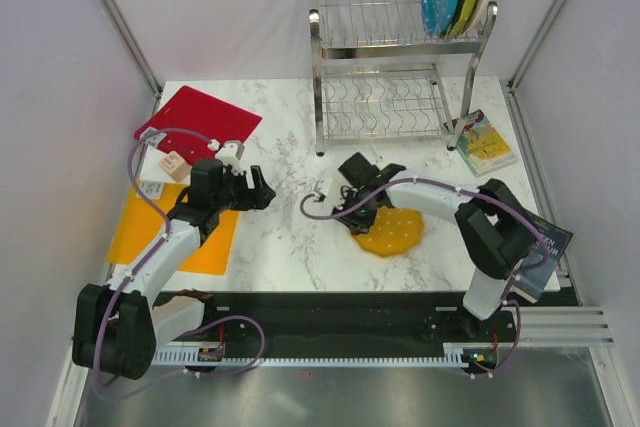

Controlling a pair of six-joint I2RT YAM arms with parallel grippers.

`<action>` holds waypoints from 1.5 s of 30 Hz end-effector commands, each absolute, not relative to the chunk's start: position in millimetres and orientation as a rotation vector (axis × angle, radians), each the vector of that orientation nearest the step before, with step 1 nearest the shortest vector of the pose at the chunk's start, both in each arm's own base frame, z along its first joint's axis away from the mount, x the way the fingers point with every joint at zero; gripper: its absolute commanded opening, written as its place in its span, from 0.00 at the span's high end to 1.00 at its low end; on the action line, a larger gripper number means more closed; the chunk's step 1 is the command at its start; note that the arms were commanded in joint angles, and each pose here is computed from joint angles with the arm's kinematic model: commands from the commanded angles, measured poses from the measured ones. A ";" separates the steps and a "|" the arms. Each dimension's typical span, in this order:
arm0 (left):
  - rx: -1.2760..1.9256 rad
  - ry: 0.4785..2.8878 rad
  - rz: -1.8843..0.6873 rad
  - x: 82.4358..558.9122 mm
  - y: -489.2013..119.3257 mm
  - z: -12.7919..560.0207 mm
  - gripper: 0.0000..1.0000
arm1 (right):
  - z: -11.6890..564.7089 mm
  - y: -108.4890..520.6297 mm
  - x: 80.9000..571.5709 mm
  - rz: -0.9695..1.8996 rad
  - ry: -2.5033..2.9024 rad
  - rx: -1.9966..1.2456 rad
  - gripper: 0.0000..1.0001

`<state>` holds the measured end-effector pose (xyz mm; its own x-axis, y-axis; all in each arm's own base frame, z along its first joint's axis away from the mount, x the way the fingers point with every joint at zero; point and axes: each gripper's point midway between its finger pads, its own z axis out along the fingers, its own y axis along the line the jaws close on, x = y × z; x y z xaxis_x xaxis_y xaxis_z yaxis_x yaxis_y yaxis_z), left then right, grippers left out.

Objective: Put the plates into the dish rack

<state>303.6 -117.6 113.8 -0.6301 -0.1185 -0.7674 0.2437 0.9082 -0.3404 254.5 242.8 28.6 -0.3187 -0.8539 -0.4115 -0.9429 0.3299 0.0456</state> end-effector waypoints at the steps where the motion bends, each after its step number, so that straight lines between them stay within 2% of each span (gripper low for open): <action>1: 0.022 2.168 -0.468 310.3 -105.0 124.8 0.14 | 48.9 329.4 229.7 0.588 2.123 -1.668 0.59; 5: -0.007 2.175 -0.488 306.6 -100.9 121.8 0.14 | 70.5 387.2 226.7 0.633 2.048 -1.647 0.58; 9: 0.009 2.190 -0.526 303.3 -106.1 121.5 0.14 | 104.9 391.9 247.1 0.567 1.993 -1.557 0.57; 12: 0.024 2.219 -0.616 297.7 -118.3 114.9 0.16 | 135.7 367.0 262.6 0.542 2.000 -1.428 0.51; 13: 0.017 2.224 -0.657 296.0 -123.6 114.4 0.16 | 142.1 348.2 277.4 0.528 2.040 -1.340 0.42; 15: 0.030 2.243 -0.750 288.9 -136.9 106.9 0.18 | 153.6 318.8 277.3 0.583 2.122 -1.179 0.34; 16: 0.020 2.266 -0.784 283.4 -142.5 100.5 0.18 | 139.7 284.6 288.0 0.577 2.224 -1.056 0.32; 18: 0.097 2.290 -0.855 273.1 -162.9 93.7 0.19 | 145.9 256.8 285.7 0.680 2.316 -0.825 0.30; 19: 0.146 2.295 -0.870 268.7 -170.4 91.4 0.20 | 125.9 225.0 286.8 0.683 2.415 -0.683 0.29; 21: 0.302 2.320 -0.938 251.7 -194.7 84.5 0.21 | 123.5 194.6 285.3 0.784 2.467 -0.456 0.28; 25: 0.403 2.379 -0.981 241.7 -219.8 72.6 0.23 | 87.8 153.2 261.9 0.904 2.555 -0.075 0.28; 27: 0.423 2.398 -0.991 240.1 -229.2 69.2 0.24 | 84.6 142.8 266.6 0.927 2.523 0.049 0.27; 40: 0.431 2.453 -0.962 246.3 -248.0 40.4 0.32 | 66.2 148.5 250.6 1.080 2.452 0.151 0.25; 45: 0.395 2.456 -0.946 250.2 -247.4 31.6 0.41 | 50.5 153.6 251.7 1.132 2.493 0.176 0.24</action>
<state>234.8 -242.0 29.8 -0.8576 0.1387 -0.4953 0.4348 0.7099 -0.5541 241.9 145.3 49.9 -0.9153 0.2593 -0.3083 -0.0352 0.7109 0.7025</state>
